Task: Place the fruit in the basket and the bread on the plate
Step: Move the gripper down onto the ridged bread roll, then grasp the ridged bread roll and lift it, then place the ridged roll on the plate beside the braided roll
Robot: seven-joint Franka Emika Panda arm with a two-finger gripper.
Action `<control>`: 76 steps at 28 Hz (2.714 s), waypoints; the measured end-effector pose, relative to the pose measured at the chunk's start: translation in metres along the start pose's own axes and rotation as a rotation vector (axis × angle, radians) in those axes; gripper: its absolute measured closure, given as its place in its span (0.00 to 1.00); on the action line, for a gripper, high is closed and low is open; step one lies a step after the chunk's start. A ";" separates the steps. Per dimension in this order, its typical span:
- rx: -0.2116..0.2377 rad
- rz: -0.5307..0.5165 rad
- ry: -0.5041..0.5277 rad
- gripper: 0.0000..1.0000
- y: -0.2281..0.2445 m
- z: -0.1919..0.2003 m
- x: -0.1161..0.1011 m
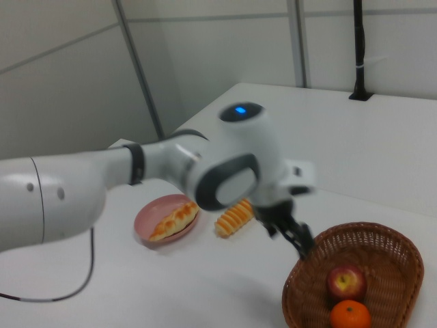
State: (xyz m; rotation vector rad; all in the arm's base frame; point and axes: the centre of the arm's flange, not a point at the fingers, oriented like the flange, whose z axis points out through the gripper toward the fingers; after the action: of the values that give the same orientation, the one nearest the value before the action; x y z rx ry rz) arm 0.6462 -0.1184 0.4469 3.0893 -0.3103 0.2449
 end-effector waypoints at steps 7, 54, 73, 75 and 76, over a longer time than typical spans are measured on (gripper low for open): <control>0.060 -0.075 -0.033 0.00 -0.124 0.021 -0.007; 0.091 -0.007 0.143 0.60 -0.266 0.121 0.009; 0.096 -0.067 0.077 0.83 -0.346 0.020 -0.049; 0.093 -0.084 0.058 0.83 -0.363 0.023 -0.063; 0.091 -0.096 0.048 0.83 -0.373 0.026 -0.072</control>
State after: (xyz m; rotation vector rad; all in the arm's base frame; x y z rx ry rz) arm 0.6548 0.2601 0.4055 3.1704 -0.1527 0.3383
